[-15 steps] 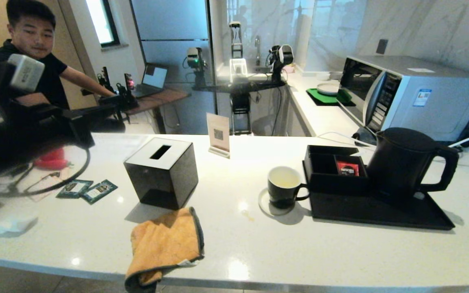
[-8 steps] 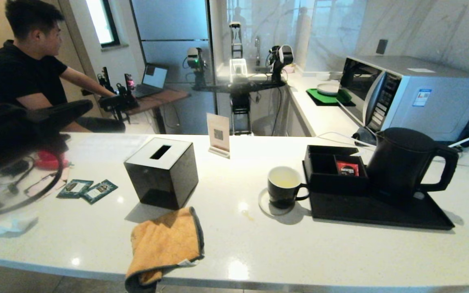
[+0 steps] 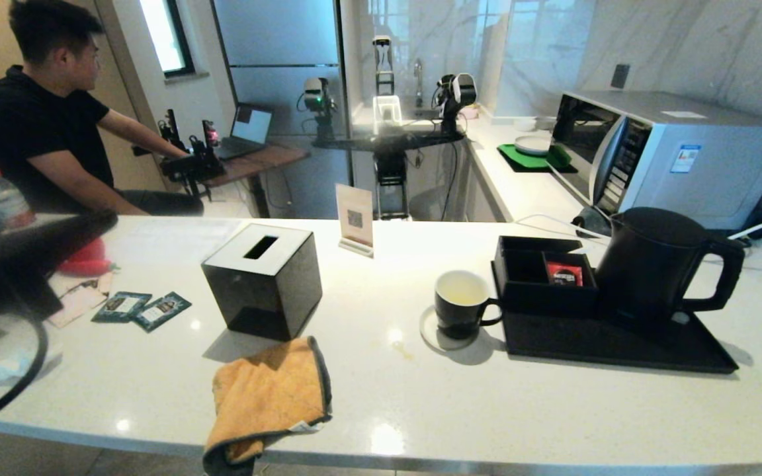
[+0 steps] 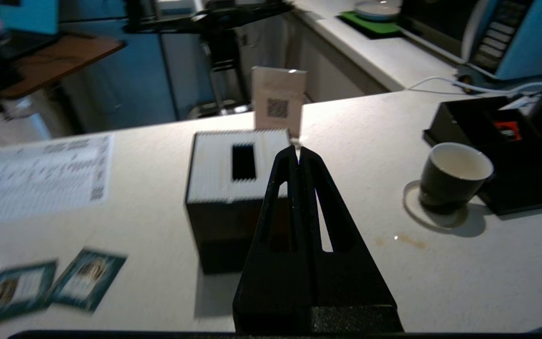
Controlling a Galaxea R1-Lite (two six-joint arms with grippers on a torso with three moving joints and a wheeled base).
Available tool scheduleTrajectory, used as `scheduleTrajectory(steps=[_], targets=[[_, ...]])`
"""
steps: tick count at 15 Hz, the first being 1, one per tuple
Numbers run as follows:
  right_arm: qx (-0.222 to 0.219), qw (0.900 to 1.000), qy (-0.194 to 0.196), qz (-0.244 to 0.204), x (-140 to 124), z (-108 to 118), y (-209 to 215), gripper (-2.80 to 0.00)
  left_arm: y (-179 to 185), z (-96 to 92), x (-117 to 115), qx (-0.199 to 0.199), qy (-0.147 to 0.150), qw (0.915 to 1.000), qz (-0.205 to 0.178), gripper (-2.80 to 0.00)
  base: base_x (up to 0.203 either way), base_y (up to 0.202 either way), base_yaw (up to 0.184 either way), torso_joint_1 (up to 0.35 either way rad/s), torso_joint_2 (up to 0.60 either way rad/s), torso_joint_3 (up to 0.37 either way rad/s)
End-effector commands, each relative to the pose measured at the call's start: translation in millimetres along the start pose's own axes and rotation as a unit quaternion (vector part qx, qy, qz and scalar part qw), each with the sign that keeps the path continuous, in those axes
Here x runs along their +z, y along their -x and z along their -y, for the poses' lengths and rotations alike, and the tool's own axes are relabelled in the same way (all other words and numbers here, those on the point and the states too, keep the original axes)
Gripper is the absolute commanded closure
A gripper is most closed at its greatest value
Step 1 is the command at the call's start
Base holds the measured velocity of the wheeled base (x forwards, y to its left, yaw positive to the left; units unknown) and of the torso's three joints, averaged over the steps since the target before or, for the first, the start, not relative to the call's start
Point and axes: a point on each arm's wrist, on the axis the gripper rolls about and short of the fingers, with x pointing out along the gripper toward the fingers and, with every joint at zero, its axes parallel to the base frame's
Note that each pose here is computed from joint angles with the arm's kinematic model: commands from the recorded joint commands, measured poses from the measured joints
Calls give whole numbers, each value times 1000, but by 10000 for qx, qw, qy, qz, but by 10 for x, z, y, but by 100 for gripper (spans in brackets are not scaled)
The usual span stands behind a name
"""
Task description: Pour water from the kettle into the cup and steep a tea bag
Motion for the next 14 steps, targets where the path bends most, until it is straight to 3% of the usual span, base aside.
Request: scheduleTrajectory(steps=[1, 7, 9, 14], targets=[[6, 10000, 8, -2, 1, 0, -1, 0, 400, 123, -91, 368, -76, 9991, 185, 0, 0, 0, 0, 0, 0, 0], [6, 10000, 8, -2, 1, 0, -1, 0, 1022, 327, -1069, 1731, 62, 9841, -384, 0, 0, 0, 0, 0, 0, 0], [5, 10000, 8, 4, 1, 0, 0, 0, 1125, 362, -1230, 1832, 57, 9816, -536, 0, 0, 0, 0, 0, 0, 0], [6, 10000, 8, -2, 1, 0, -1, 0, 1342, 429, -1461, 1593, 84, 9829, -916, 0, 0, 0, 0, 0, 0, 0]])
